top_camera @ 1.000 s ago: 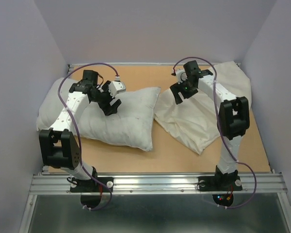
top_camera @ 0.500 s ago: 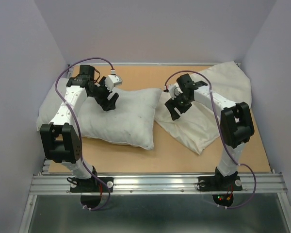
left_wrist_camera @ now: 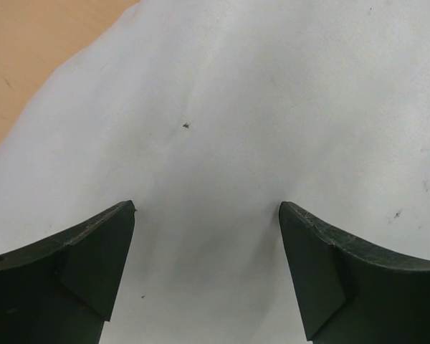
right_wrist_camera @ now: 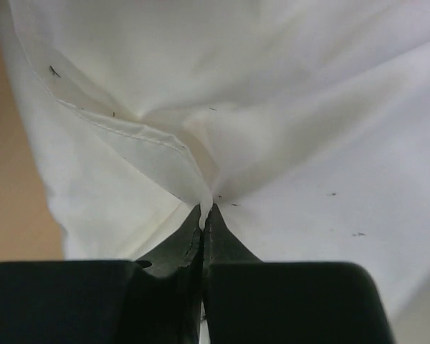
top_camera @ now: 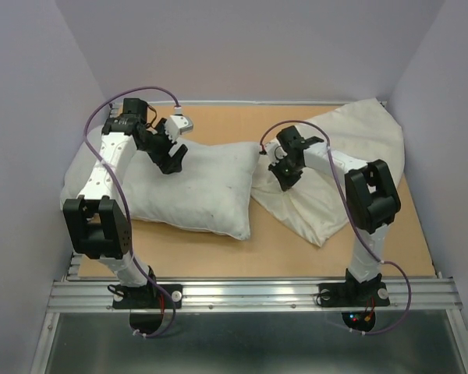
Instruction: Put the pillow into the pillowcase
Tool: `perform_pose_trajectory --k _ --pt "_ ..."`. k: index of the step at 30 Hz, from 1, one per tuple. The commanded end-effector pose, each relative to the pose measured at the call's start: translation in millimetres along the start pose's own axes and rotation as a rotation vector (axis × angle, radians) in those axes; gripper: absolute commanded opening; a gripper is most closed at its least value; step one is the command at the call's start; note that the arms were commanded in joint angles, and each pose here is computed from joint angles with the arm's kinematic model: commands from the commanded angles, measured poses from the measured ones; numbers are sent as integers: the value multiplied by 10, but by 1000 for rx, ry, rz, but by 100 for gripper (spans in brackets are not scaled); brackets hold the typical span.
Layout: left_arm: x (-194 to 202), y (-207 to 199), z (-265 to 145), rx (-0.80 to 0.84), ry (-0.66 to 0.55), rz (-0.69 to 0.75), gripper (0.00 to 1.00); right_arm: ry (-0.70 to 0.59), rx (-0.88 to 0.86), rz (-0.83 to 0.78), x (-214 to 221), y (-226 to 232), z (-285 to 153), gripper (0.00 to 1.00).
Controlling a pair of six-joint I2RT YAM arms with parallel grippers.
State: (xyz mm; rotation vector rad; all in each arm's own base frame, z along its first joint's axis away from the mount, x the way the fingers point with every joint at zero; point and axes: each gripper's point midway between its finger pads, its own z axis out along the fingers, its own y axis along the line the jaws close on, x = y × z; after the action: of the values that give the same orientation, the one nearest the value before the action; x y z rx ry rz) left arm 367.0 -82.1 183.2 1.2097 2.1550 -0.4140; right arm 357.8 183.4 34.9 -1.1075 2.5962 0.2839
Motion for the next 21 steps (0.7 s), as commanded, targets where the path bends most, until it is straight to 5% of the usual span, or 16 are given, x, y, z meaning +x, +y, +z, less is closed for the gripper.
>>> perform_pose_trajectory --k 1,5,10,15,21 --pt "-139 -11 -155 10 -13 75 94 -159 65 1 -324 -3 -530 0" --pt "-364 -160 -249 70 -19 206 99 -243 91 66 -392 17 -961 0" --pt "-694 -646 -194 184 -49 399 99 -200 60 167 -167 -90 -851 0" --pt "-530 -986 231 290 28 553 99 -220 38 302 -127 -344 -873 0" --pt "-85 -647 886 262 186 523 99 -240 6 353 -78 -397 -926 1"
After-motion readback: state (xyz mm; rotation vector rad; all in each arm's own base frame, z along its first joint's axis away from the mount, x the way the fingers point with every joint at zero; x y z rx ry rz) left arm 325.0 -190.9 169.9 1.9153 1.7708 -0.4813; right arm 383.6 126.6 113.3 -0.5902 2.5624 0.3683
